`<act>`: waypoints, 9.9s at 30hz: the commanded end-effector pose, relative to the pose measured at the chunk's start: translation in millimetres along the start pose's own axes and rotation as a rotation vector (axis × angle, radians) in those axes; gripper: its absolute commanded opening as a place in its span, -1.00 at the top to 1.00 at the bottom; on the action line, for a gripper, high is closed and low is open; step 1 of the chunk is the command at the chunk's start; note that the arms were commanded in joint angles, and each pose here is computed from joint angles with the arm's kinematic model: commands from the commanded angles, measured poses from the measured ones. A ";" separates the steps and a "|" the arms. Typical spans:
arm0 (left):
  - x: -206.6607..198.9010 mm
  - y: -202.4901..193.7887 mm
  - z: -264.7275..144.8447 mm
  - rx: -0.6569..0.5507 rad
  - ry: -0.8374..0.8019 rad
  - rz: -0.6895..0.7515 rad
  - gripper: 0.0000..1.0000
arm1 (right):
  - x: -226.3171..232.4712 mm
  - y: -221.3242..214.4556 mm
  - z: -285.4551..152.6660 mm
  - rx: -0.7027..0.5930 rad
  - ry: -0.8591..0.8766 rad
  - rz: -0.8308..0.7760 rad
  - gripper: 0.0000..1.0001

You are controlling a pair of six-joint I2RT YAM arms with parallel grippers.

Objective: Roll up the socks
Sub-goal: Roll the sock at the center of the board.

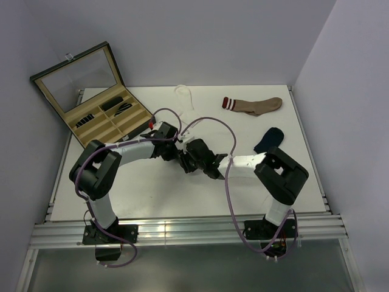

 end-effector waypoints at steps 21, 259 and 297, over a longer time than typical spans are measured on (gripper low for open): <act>1.2 -3.7 -12.1 0.000 -0.038 -0.003 0.35 | 7.6 -17.5 16.9 0.103 0.068 0.039 1.00; -17.5 -19.7 7.0 0.009 -0.106 0.127 0.87 | -21.2 -0.7 -18.6 -0.020 -0.092 -0.028 -0.10; -27.5 -11.2 -36.5 -0.053 -0.317 0.050 -0.66 | -58.7 -36.6 -6.0 0.168 0.579 0.881 1.00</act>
Point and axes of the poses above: each gripper's point midway between its finger pads, its own z axis out along the fingers, its own x axis along the line the jaws close on, y = z × x, the point moved 5 cm from there along -z, back along the fingers, and after that the axes turned 1 degree about -z, right-handed, at the moved point
